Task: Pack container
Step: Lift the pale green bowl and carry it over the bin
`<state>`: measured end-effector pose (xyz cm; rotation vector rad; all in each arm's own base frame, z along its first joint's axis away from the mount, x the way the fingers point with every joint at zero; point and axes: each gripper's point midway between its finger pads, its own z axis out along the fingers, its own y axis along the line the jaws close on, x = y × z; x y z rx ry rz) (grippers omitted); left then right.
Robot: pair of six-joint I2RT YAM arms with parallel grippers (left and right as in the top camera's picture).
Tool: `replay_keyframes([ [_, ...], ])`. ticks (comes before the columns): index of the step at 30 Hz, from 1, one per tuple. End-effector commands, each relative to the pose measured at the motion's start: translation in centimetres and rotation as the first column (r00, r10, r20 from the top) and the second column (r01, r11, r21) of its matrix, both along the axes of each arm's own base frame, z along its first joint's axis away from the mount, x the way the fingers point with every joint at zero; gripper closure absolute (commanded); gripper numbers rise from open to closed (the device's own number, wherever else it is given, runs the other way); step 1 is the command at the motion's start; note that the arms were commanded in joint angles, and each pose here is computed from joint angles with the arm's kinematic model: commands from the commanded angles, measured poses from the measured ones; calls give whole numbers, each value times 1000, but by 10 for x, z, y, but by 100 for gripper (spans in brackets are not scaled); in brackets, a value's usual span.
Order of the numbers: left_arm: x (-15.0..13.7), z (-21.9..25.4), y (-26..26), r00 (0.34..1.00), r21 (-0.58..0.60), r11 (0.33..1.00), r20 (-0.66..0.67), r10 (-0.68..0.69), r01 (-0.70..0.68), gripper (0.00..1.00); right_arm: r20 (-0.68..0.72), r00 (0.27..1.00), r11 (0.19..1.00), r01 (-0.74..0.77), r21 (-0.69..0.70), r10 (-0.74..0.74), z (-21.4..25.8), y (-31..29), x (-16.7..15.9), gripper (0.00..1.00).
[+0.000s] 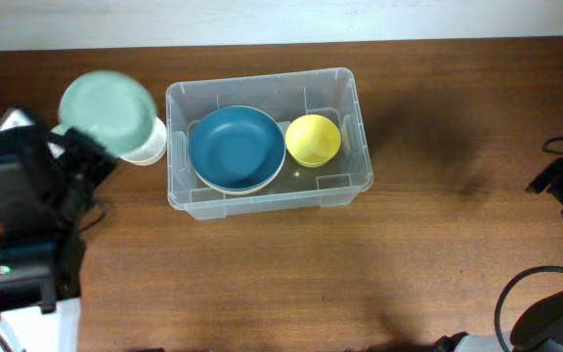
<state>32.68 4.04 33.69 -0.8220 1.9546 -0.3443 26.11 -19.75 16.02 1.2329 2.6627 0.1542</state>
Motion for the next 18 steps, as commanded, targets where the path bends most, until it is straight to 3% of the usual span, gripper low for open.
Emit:
replay_keyframes([
  [1,20,28,-64,965,-5,973,123,-229,232,99,14,1000,1000,-1,-10,2,5,0,-1,1],
  [5,47,34,-129,901,12,919,192,-388,394,99,14,1000,1000,-1,-10,1,5,0,-1,1],
  [9,71,13,-197,823,57,841,180,-538,538,99,14,1000,1000,-1,-10,1,5,0,-1,1],
  [13,86,-25,-251,760,111,764,84,-645,636,99,14,1000,1000,-1,-10,1,5,0,-1,1],
  [18,104,-73,-287,736,196,714,-69,-674,672,99,14,1000,1000,-1,-10,1,5,0,-1,1],
])
